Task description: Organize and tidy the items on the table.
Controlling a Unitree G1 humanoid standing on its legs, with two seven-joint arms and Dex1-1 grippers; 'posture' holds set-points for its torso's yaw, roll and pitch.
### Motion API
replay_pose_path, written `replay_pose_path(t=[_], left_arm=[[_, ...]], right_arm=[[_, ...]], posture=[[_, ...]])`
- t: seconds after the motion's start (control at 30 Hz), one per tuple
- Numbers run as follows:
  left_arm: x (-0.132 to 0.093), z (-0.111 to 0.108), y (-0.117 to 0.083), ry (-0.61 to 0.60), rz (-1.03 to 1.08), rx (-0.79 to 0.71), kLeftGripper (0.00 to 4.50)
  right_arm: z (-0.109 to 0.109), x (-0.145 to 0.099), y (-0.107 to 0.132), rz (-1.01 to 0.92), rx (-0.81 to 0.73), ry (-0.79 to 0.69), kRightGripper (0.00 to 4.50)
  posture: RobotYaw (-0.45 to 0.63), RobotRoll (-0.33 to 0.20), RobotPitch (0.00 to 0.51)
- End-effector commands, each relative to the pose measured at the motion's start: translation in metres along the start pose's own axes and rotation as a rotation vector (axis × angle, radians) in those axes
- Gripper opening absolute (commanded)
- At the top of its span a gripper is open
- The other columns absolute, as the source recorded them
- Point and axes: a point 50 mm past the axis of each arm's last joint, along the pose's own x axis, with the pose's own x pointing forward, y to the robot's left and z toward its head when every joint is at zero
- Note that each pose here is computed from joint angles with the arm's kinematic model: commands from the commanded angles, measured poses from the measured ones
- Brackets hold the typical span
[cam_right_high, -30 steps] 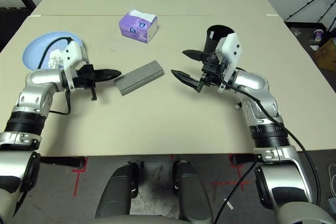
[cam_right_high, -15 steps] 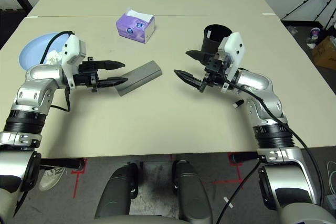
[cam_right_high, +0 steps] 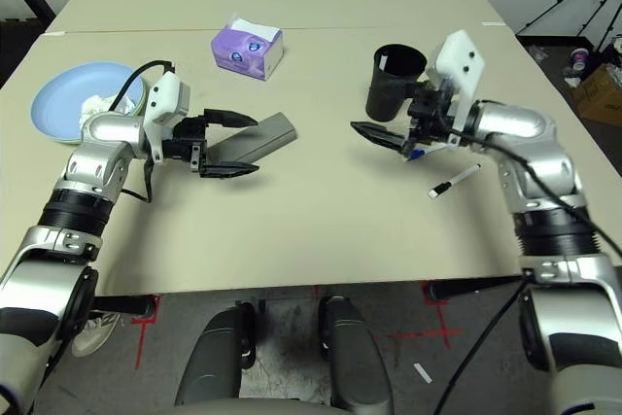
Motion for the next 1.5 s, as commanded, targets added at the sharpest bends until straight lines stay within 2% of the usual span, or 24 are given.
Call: replay_pose_path(t=[0.03, 0.27, 0.43, 0.6, 0.87, 1.13, 1.33, 1.5], left_arm=[[0.005, 0.008, 0.001, -0.054, 0.022, 0.006, 4.46], [0.009, 0.01, -0.003, -0.083, 0.056, -0.009, 4.46], [0.008, 0.01, -0.006, -0.089, 0.076, -0.014, 4.46], [0.008, 0.013, -0.011, -0.123, 0.089, -0.035, 4.46], [0.012, 0.024, -0.023, -0.187, 0.036, -0.045, 4.46], [0.012, 0.012, -0.037, -0.113, -0.04, -0.057, 4.46], [0.011, 0.009, -0.034, -0.098, -0.033, -0.063, 4.46], [0.007, 0.007, -0.034, -0.083, -0.027, -0.066, 4.46]], right_arm=[[-0.007, -0.009, -0.006, 0.108, -0.074, 0.151, 4.5], [-0.016, -0.02, -0.017, 0.311, -0.241, 0.458, 4.5], [-0.023, -0.017, -0.017, 0.402, -0.316, 0.565, 4.5], [-0.027, -0.012, -0.012, 0.459, -0.368, 0.587, 4.5], [-0.032, -0.018, -0.006, 0.491, -0.368, 0.607, 4.5], [-0.033, -0.015, -0.007, 0.521, -0.448, 0.683, 4.5], [-0.027, -0.014, -0.012, 0.562, -0.516, 0.758, 4.5], [-0.03, -0.009, -0.006, 0.611, -0.563, 0.777, 4.5]], posture=[[-0.1, 0.0, 0.169], [-0.07, 0.0, 0.175], [-0.06, 0.0, 0.178], [-0.05, 0.0, 0.184], [-0.06, 0.0, 0.188], [-0.07, 0.0, 0.193], [-0.08, 0.0, 0.207], [-0.09, 0.0, 0.216]])
